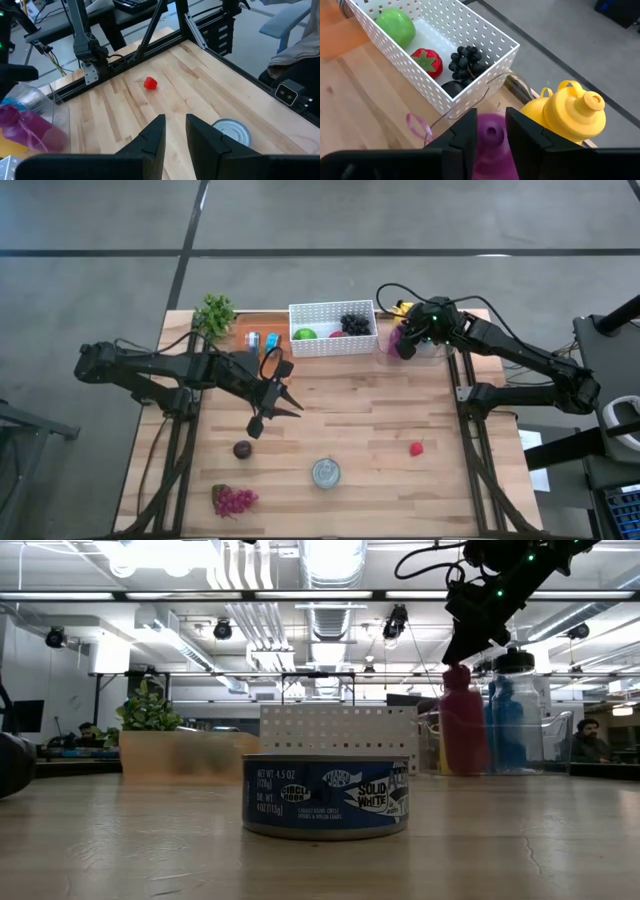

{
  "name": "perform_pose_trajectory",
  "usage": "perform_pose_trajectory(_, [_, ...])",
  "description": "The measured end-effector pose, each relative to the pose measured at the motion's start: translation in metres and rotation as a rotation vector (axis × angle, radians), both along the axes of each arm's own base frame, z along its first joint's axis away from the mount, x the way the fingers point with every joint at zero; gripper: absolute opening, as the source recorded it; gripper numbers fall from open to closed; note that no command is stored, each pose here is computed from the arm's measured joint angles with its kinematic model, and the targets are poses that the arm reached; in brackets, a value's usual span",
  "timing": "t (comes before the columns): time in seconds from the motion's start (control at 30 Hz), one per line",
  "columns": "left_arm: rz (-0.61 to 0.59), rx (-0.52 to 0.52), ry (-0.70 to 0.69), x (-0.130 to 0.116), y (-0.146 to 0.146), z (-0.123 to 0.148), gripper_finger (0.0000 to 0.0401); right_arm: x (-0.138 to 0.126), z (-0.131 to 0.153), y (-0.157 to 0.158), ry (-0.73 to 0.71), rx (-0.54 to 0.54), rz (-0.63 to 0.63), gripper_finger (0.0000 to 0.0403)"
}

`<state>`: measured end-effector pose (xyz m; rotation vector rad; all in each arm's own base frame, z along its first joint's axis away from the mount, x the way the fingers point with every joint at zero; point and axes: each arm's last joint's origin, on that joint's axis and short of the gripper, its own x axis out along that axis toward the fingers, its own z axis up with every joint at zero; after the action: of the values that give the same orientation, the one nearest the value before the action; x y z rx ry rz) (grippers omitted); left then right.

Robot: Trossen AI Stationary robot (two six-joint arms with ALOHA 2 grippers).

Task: Pick & Place Food Item
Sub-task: Put the purple water bottle into the transparent bin, then put the blue tuna can into the orange bin

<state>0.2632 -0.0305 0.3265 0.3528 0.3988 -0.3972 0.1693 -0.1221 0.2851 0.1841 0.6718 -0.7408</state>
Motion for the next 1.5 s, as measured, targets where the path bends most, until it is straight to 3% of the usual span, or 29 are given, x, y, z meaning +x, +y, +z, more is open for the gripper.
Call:
perform_pose_trajectory(0.53, [0.0,0.0,-0.011,0.0,0.0,0.001,0.0079,-0.001,0.001,0.001,-0.009,0.013,-0.013,0.0148])
perform_pose_trajectory(0.93, [0.027,-0.002,0.004,0.0,0.001,0.0,0.0078,-0.01,0.05,0.009,-0.093,-0.042,0.003,0.0162])
perform_pose_trajectory(1.17, [0.054,-0.003,0.019,0.0,0.002,-0.002,0.0078,-0.015,0.074,0.029,-0.128,-0.057,0.084,0.0149])
perform_pose_trajectory(1.5, [0.089,-0.01,0.028,0.0,0.002,-0.003,0.0078,-0.003,0.077,0.065,-0.156,-0.055,0.292,0.0116])
